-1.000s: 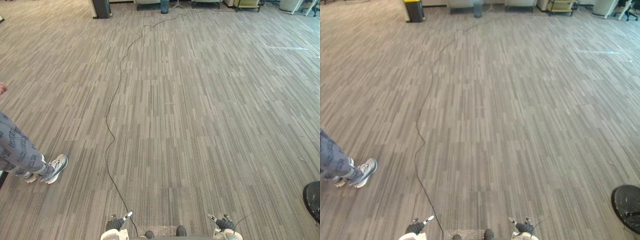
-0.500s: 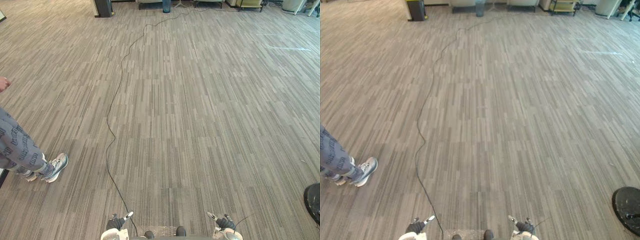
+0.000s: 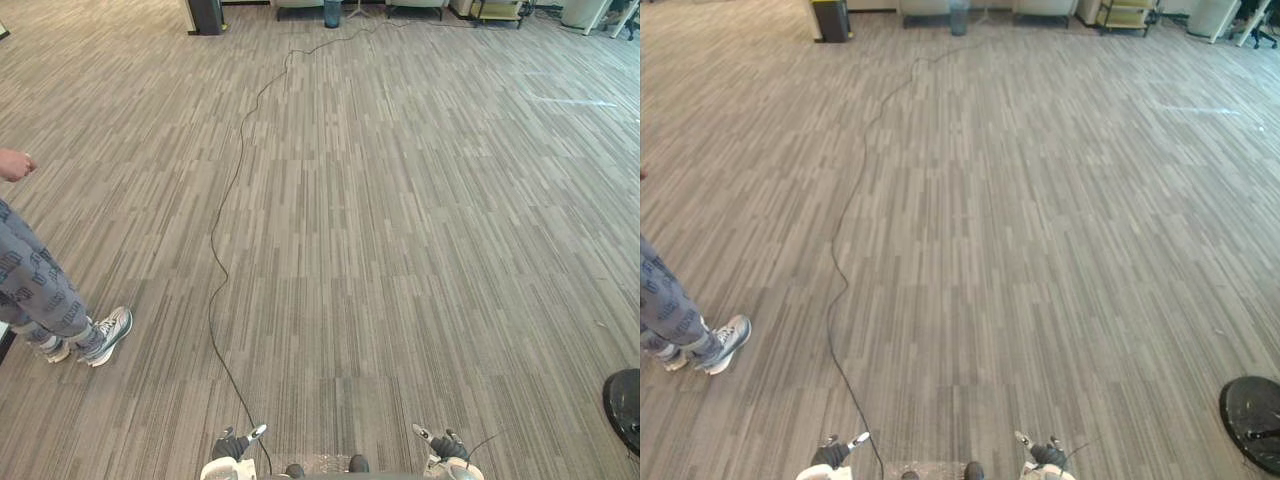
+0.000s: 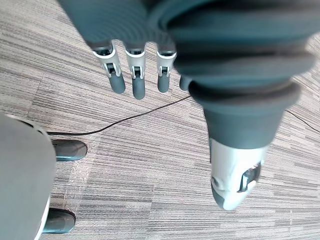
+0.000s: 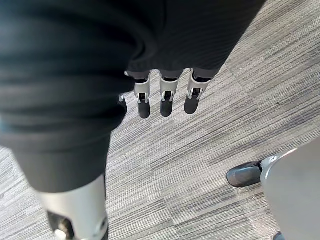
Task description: Pick up cushions and gather them together orderly.
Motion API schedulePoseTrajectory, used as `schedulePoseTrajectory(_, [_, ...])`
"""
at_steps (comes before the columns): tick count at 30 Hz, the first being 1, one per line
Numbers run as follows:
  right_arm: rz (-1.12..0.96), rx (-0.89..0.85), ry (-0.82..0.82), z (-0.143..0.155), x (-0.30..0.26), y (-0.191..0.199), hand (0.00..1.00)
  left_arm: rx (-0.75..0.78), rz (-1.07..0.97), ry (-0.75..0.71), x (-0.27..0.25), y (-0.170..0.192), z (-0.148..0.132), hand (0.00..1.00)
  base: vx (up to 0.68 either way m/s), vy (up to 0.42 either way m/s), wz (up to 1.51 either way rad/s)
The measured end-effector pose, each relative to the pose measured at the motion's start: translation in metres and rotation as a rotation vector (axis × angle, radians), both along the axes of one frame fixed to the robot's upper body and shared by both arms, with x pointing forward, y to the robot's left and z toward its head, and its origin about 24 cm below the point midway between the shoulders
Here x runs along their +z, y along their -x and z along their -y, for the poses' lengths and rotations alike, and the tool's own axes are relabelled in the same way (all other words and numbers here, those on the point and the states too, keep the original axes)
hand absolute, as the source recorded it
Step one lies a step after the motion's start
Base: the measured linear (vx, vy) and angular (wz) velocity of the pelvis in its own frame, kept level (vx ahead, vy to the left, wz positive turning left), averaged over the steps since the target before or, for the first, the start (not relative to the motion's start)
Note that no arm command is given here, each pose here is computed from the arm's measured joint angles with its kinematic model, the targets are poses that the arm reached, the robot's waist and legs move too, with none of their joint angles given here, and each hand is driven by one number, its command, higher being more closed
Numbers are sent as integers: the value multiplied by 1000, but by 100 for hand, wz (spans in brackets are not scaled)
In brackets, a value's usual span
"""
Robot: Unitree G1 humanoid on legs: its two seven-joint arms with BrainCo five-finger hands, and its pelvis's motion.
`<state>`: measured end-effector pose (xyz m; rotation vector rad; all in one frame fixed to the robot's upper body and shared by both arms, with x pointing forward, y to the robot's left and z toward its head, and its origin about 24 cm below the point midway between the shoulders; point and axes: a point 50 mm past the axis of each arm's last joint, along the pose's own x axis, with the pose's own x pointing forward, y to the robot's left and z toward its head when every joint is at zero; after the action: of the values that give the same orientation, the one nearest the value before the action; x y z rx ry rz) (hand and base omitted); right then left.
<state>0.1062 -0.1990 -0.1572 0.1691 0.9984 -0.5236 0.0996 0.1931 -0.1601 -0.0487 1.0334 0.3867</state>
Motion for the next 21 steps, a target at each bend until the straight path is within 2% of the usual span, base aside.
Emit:
schedulePoseTrajectory(4, [49,-33,-17,-4,3,-6,0,73,52,-9,6,-10,-9,0,-62,-78,-10])
schedulePoseTrajectory(11, [61,-39,9,1,6,-5,0,134,136,6,14,-27,-10,0,78,-13,13])
schedulePoseTrajectory(17, [90,0,7,-6,9,-19,0,245,192,54,15,-26,-7,0,387,243,-23])
schedulePoseTrajectory(21, [72,-9,-61,-30,4,-12,0,263,181,25,16,-21,-20,0,677,355,-35])
